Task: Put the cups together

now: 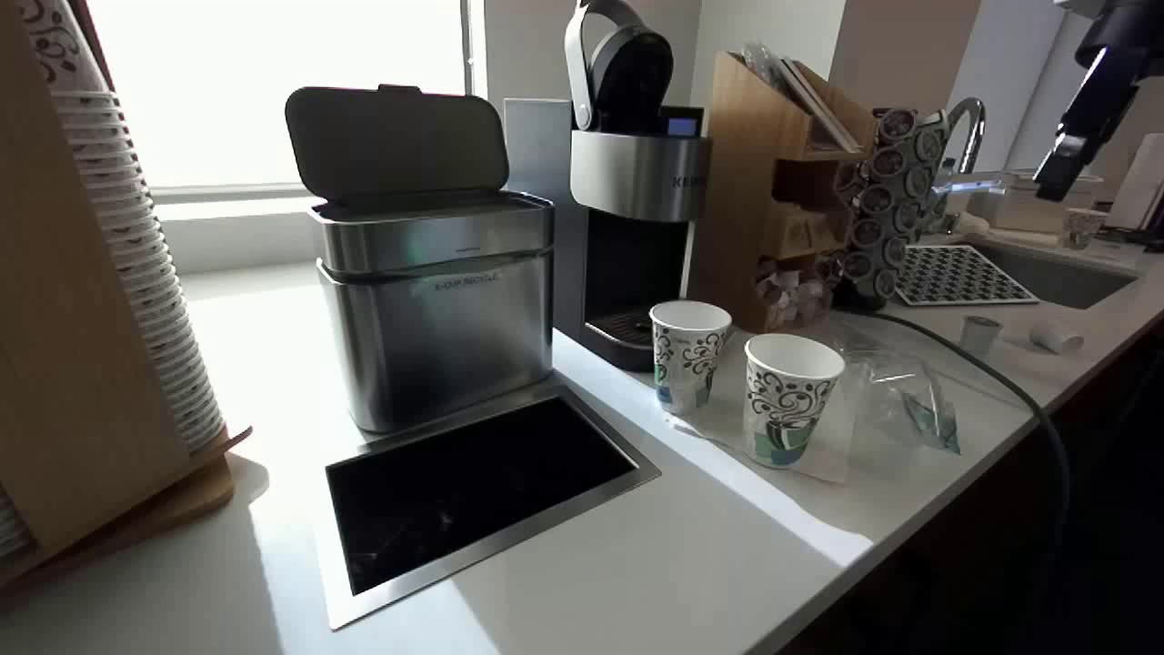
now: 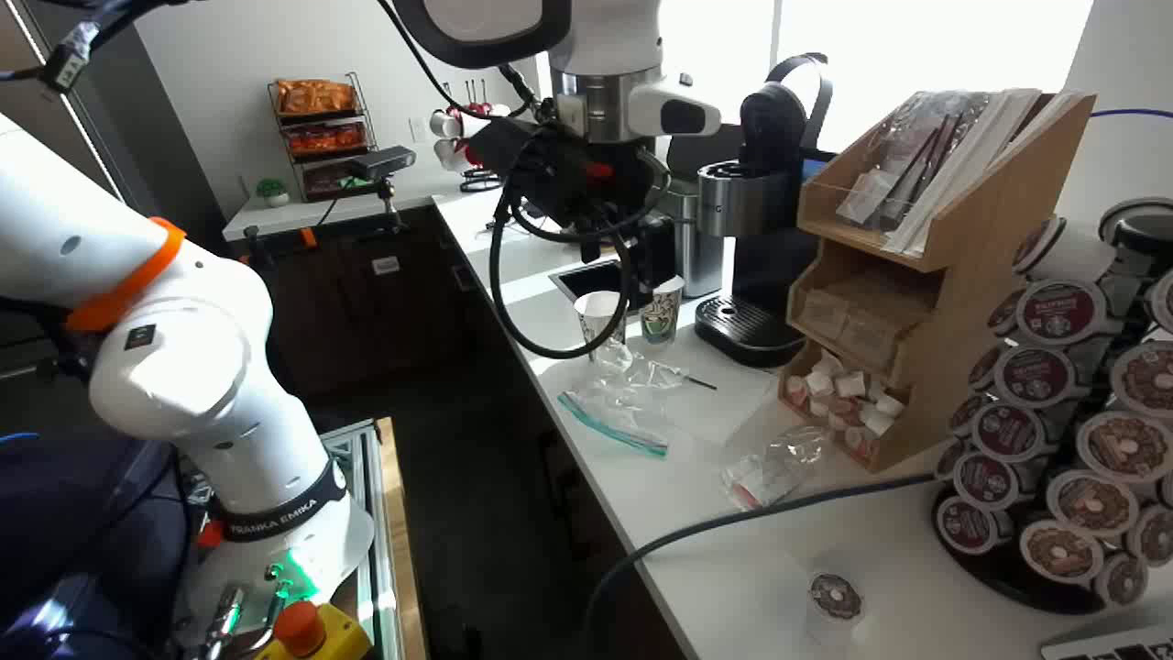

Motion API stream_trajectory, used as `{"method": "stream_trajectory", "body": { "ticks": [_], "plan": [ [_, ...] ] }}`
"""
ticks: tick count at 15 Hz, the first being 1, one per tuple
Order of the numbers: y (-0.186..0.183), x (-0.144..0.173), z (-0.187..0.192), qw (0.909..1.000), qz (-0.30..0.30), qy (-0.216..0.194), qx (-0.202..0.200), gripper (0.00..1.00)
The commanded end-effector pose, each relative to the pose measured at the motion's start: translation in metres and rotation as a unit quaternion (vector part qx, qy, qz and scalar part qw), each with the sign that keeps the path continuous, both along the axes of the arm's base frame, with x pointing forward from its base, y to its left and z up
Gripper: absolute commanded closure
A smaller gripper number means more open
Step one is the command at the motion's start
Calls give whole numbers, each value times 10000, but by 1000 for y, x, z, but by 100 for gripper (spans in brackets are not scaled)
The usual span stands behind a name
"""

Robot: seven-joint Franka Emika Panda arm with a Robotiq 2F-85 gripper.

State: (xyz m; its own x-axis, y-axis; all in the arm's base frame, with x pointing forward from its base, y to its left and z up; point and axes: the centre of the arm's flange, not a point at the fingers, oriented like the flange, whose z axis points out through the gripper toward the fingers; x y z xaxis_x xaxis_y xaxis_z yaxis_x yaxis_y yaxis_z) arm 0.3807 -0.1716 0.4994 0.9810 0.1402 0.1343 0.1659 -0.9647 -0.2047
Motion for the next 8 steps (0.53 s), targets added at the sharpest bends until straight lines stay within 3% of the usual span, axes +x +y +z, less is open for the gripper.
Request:
{"method": "stream_trajectory", "body": {
  "ticks": [1,6,8],
  "plan": [
    [0,0,0,10000,0,0,0,0],
    [0,0,0,10000,0,0,0,0],
    [19,9,-5,9996,108,-166,-205,0]
  ]
}}
